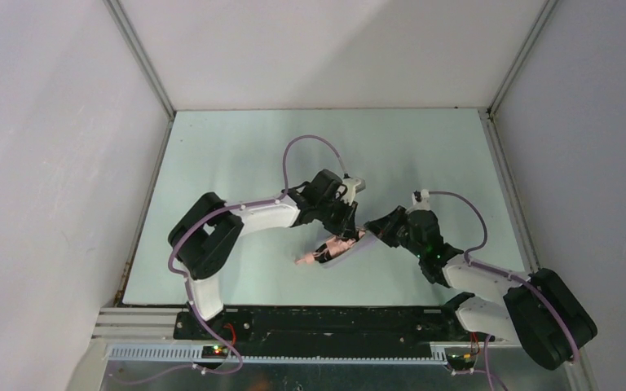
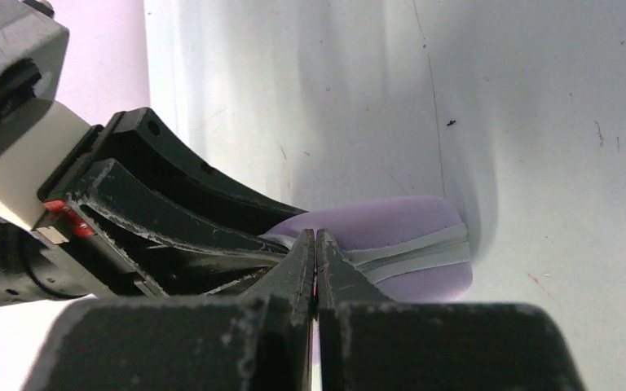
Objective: Put away the umbrella
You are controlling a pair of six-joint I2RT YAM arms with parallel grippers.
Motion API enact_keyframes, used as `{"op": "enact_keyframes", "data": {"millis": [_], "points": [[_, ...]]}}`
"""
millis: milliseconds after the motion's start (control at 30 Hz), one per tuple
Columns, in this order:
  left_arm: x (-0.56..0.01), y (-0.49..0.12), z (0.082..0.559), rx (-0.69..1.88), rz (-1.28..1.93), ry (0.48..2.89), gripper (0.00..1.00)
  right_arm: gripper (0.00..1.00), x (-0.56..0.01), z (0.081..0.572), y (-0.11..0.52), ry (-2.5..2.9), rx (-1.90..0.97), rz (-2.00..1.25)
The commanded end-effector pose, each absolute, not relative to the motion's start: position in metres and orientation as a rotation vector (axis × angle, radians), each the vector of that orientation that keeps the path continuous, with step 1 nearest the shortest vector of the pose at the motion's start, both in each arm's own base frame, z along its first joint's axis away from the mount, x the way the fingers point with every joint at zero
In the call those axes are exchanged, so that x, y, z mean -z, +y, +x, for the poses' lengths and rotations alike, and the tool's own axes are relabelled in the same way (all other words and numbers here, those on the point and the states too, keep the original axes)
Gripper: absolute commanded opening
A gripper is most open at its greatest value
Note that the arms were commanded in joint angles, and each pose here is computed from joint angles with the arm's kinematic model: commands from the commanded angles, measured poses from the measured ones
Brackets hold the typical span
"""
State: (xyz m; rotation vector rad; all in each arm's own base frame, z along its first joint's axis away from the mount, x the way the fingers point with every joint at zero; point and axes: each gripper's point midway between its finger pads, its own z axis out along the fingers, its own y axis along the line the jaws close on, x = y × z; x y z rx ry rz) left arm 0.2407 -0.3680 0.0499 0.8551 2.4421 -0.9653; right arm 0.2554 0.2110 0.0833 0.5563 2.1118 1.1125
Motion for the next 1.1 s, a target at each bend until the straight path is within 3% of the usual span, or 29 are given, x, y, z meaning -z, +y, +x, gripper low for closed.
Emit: {"op": "enact_keyframes", "data": {"millis": [0,100,267,333,433,533,733,1067], "points": [[0.007,-0.352,0.245,0.708,0.772,2.539,0.15,0.00,-0.129,0.244,0.252,2.034,-1.258,0.406],[0.003,-0.358,0.247,0.736,0.751,2.505,0.11,0.00,-0.121,0.240,0.259,2.048,-1.243,0.388],[-0.013,-0.363,0.250,0.766,0.747,2.459,0.16,0.00,-0.121,0.236,0.262,2.031,-1.292,0.382],[-0.022,-0.365,0.249,0.779,0.760,2.445,0.26,0.00,-0.120,0.237,0.258,2.035,-1.275,0.383],[-0.041,-0.366,0.245,0.821,0.769,2.417,0.55,0.00,-0.117,0.241,0.245,2.043,-1.219,0.397],[-0.073,-0.369,0.240,0.894,0.759,2.356,0.68,0.00,-0.114,0.242,0.236,2.056,-1.177,0.378],[-0.097,-0.380,0.232,1.059,0.682,2.300,0.70,0.00,-0.106,0.239,0.224,2.055,-1.138,0.383],[-0.109,-0.371,0.226,1.088,0.649,2.266,0.74,0.00,-0.097,0.239,0.220,2.071,-1.128,0.383]]}}
